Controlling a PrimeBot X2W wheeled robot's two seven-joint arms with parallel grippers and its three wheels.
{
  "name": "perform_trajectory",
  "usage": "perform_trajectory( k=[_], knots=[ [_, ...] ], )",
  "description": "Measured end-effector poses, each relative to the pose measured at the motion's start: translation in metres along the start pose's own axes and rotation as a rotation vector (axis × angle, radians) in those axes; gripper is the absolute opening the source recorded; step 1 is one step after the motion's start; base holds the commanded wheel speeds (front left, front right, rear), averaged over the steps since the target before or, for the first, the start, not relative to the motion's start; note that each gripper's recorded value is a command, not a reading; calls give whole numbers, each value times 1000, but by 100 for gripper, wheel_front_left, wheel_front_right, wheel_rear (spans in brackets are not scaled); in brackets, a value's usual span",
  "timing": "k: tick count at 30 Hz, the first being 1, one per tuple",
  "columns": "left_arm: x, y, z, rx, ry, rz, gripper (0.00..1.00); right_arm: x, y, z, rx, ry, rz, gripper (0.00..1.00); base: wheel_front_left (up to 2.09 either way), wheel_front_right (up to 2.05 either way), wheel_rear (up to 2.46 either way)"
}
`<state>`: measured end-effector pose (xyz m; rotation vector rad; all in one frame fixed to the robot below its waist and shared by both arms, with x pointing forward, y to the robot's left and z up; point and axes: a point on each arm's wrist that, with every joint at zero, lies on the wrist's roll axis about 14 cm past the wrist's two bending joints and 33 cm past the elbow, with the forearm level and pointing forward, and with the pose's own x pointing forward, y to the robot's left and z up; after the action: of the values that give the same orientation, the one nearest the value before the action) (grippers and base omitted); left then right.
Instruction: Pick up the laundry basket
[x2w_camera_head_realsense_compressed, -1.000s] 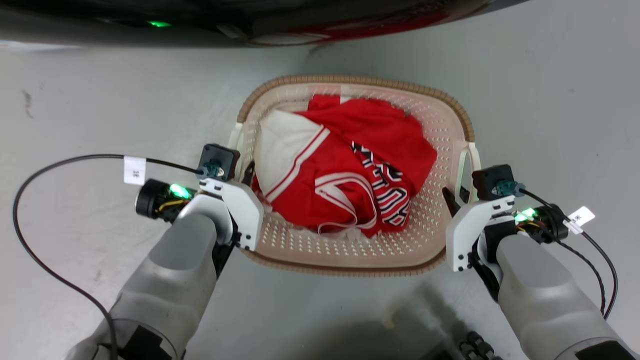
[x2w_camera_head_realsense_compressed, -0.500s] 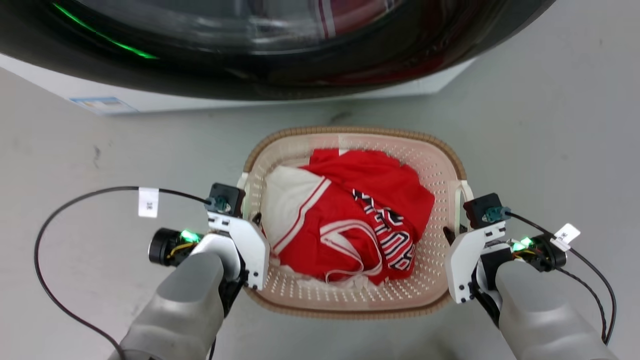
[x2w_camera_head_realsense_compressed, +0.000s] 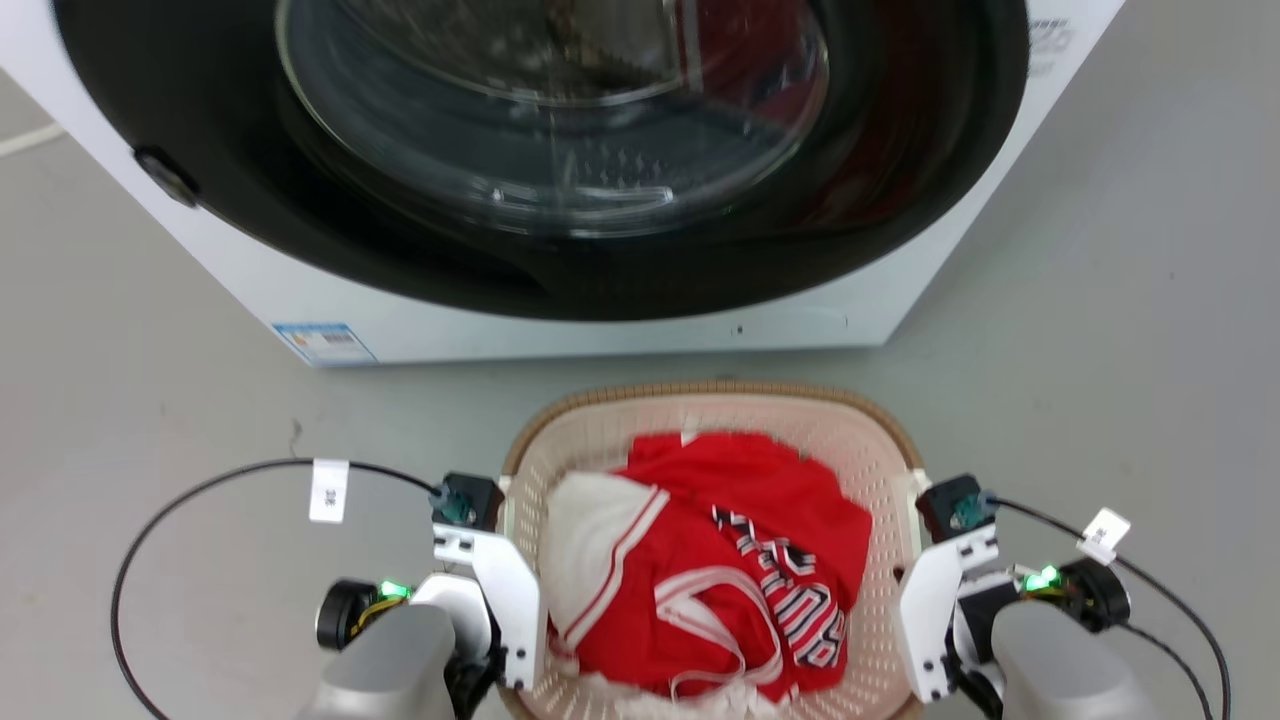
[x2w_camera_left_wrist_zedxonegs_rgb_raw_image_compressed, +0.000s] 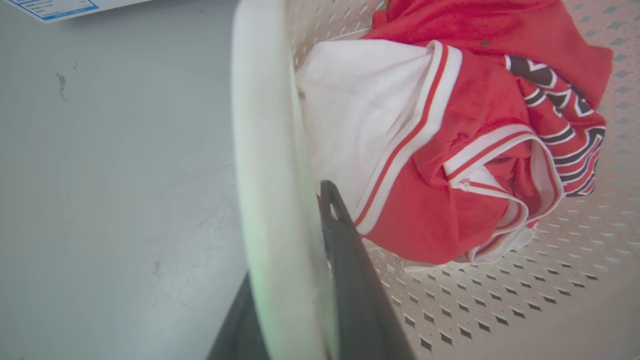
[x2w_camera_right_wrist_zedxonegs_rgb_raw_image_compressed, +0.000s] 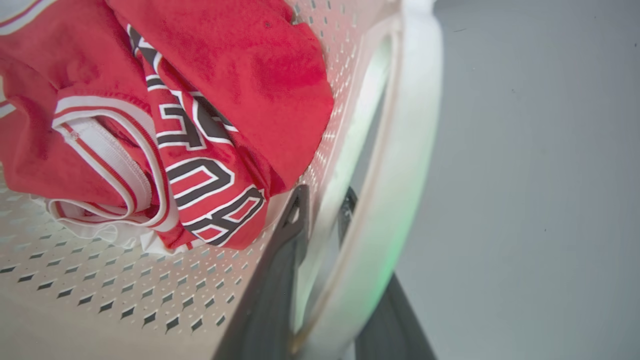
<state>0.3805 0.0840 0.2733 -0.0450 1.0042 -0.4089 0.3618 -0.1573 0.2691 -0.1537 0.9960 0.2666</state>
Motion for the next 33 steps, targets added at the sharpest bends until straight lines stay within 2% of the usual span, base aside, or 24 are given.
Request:
perform_trajectory(
  k=[18, 33],
  knots=[
    [-68, -15, -29, -14, 54, 16, 0, -52, 24, -7, -75, 0, 13, 0, 0, 0, 0],
    [-85, -15, -42, -57, 84, 21, 0, -63, 30, -2, -97, 13, 36, 0, 0, 0, 0]
  ],
)
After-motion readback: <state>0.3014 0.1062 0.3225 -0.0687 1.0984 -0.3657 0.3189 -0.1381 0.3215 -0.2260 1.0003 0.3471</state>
